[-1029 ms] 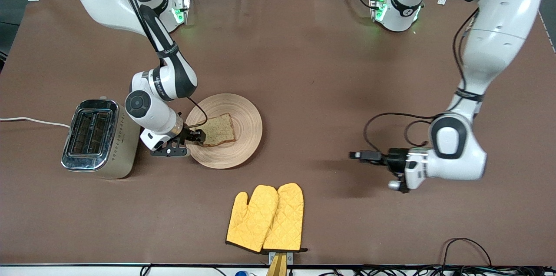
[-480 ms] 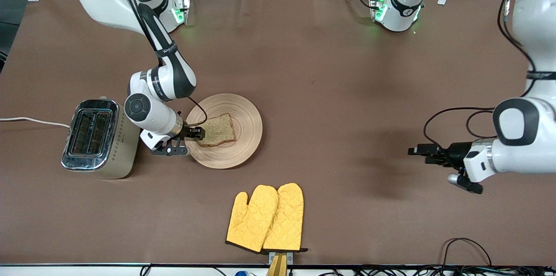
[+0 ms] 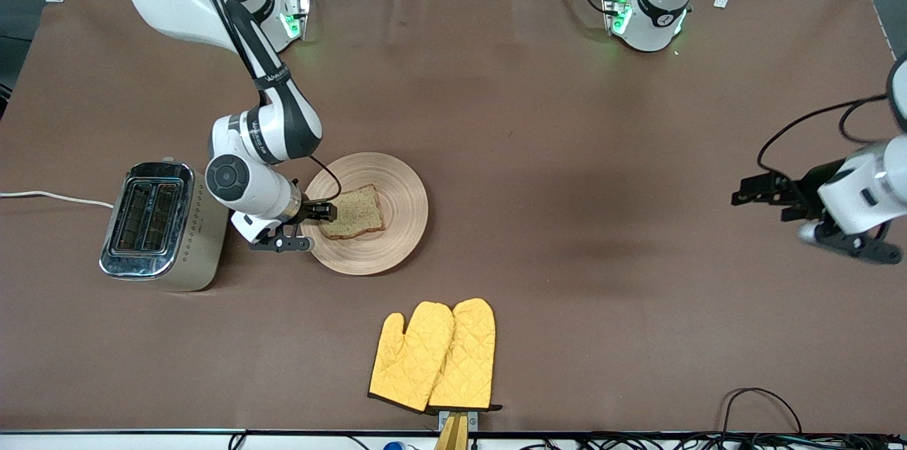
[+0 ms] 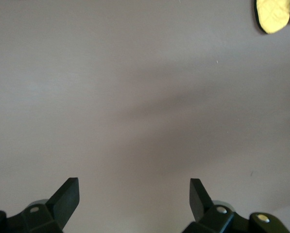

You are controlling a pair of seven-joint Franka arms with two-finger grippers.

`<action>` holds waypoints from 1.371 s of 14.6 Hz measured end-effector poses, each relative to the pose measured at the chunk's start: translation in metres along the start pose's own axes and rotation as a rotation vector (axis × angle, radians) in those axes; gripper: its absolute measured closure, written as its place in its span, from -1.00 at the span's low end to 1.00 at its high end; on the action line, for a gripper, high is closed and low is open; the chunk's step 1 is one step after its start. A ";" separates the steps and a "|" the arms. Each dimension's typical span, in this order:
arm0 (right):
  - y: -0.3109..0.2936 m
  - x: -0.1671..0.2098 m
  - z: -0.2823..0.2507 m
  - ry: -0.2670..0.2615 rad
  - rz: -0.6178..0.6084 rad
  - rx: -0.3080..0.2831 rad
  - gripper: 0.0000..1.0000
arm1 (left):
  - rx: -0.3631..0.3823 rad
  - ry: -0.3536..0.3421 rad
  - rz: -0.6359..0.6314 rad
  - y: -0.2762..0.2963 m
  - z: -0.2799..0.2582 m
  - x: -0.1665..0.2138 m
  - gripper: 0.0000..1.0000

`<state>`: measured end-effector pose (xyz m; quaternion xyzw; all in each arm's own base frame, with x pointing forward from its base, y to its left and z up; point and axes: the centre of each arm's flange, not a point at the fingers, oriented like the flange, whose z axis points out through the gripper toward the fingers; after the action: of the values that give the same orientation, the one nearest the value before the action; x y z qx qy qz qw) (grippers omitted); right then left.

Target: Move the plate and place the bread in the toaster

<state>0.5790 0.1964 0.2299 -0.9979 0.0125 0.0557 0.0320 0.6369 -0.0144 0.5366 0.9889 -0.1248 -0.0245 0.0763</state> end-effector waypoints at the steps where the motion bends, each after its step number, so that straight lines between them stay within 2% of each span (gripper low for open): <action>1: -0.001 0.000 0.000 0.002 0.002 0.000 -0.55 | 0.031 0.023 0.001 0.005 -0.018 -0.007 -1.00; 3: -0.002 0.000 0.000 0.006 0.005 0.001 -0.52 | 0.089 0.064 0.006 0.016 -0.050 -0.020 -1.00; 6: -0.003 -0.001 0.005 -0.001 0.011 -0.002 -0.52 | 0.183 0.090 0.017 0.031 -0.085 -0.040 -1.00; 13: -0.010 -0.005 0.018 -0.011 0.026 -0.009 -0.44 | 0.227 0.103 0.017 0.047 -0.102 -0.050 -1.00; 16: -0.024 -0.011 0.025 -0.020 0.028 -0.015 -0.37 | 0.226 0.086 -0.043 0.064 -0.102 -0.054 -1.00; 18: -0.025 -0.012 0.026 -0.019 0.029 -0.017 -0.03 | 0.227 0.089 -0.072 0.079 -0.103 -0.055 -1.00; 19: -0.024 -0.011 0.026 -0.018 0.031 -0.017 -0.03 | 0.228 0.090 -0.080 0.082 -0.104 -0.055 -1.00; 20: -0.023 -0.011 0.026 -0.016 0.032 -0.017 0.06 | 0.229 0.091 -0.084 0.082 -0.104 -0.056 -1.00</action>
<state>0.5658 0.2212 0.2063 -0.9973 0.0276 0.0643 0.0226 0.5699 -0.0641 0.6538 0.9957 -0.0815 0.0313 -0.0326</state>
